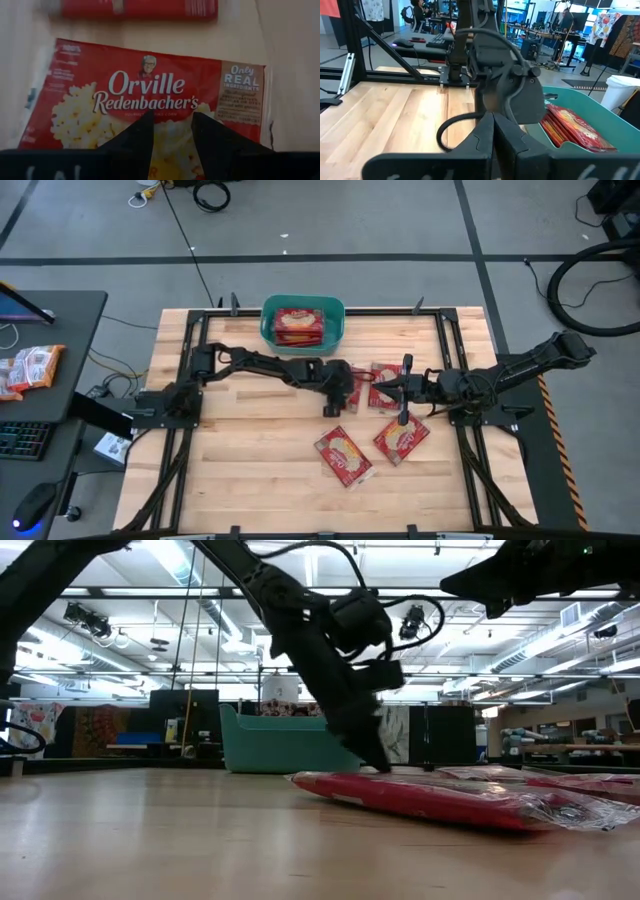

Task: Sort popcorn bags into baskets
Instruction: Put the popcorn bag into the green bin

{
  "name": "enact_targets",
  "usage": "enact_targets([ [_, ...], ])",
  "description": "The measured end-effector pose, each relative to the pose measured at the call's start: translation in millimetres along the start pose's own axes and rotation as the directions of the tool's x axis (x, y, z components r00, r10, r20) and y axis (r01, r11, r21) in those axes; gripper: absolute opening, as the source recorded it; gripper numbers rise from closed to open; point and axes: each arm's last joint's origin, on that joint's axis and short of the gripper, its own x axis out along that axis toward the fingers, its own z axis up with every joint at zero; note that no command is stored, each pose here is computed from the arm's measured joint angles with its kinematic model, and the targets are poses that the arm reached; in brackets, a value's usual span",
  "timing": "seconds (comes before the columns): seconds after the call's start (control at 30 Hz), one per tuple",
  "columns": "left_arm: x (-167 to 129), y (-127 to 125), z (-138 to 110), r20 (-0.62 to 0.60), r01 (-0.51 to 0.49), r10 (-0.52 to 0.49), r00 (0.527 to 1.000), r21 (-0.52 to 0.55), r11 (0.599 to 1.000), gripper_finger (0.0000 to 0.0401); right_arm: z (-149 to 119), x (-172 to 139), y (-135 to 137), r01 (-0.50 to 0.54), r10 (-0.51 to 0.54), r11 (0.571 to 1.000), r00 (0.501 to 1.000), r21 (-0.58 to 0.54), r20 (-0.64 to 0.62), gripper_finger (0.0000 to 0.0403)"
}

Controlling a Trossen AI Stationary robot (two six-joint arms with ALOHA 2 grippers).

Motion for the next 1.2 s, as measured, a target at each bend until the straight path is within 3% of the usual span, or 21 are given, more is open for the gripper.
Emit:
enact_targets([
  [0.23,-37.8,-14.0,-16.4,-0.291,0.042,-0.058,0.955,-0.063,0.997,0.0141,0.1,0.0,0.0,0.000,0.000,1.000,1.000,0.001,0.001,0.0013],
  [0.43,-76.1,-25.1,-39.0,-0.581,0.034,-0.111,0.806,-0.142,0.989,0.0141,0.1,0.0,0.1,-0.004,0.004,1.000,1.000,0.007,0.001,0.0013],
  [0.5,-89.5,-28.0,-38.4,-0.604,0.009,-0.111,0.790,-0.170,0.985,0.0141,0.2,0.0,0.1,-0.004,0.004,1.000,1.000,0.008,0.002,0.0013],
  [0.7,-117.7,-45.0,-28.1,-0.570,-0.038,-0.082,0.817,-0.197,0.980,0.0141,0.6,0.0,0.1,-0.004,0.004,1.000,1.000,0.010,0.006,0.0013],
  [0.8,-126.9,-54.2,-34.3,-0.645,-0.085,-0.033,0.764,-0.152,0.985,0.0141,0.5,0.1,0.2,-0.007,0.007,1.000,1.000,0.010,0.006,0.0013],
  [0.97,-122.6,-59.0,-48.8,-0.691,-0.214,-0.019,0.723,-0.249,0.945,0.0141,-1.0,1.4,1.0,-0.009,0.009,1.000,1.000,0.010,-0.004,0.0013],
  [1.13,-112.0,-60.9,-66.8,-0.637,-0.244,-0.010,0.771,-0.311,0.919,0.0141,-2.1,3.2,1.9,-0.009,0.009,1.000,1.000,0.009,-0.006,0.0013],
  [1.2,-112.3,-59.5,-70.8,-0.617,-0.308,0.055,0.785,-0.312,0.899,0.0141,-1.8,3.6,2.1,-0.009,0.009,1.000,1.000,0.010,-0.002,0.0013],
])
